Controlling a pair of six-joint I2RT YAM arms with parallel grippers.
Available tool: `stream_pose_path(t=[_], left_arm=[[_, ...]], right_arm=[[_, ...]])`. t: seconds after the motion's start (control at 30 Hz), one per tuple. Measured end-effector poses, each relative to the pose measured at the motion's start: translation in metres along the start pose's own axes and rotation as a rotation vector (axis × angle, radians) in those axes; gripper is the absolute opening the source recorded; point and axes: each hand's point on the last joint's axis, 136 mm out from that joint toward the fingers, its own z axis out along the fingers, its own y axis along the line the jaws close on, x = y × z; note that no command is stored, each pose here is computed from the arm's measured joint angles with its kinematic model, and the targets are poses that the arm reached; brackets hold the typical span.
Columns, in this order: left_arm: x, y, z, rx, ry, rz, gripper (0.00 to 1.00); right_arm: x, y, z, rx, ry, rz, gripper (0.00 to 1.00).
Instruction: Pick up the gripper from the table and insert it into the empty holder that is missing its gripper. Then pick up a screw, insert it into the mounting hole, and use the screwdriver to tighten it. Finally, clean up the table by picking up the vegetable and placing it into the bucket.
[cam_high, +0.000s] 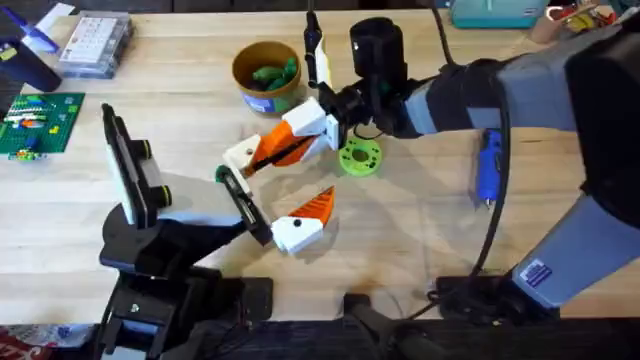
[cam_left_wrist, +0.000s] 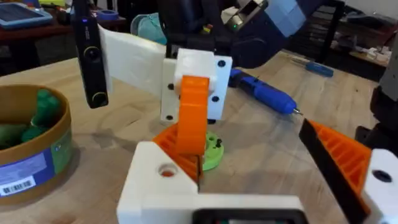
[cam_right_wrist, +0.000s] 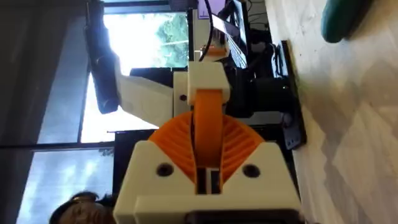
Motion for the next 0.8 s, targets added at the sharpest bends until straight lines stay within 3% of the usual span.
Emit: stream_pose_path(t=[0.8], left_arm=[[0.0012, -0.0058, 0.0, 0.034, 0.006, -0.004, 0.987]], right_arm=[[0.0015, 0.0012, 0.0048, 0.0, 0.012, -0.009, 0.418]])
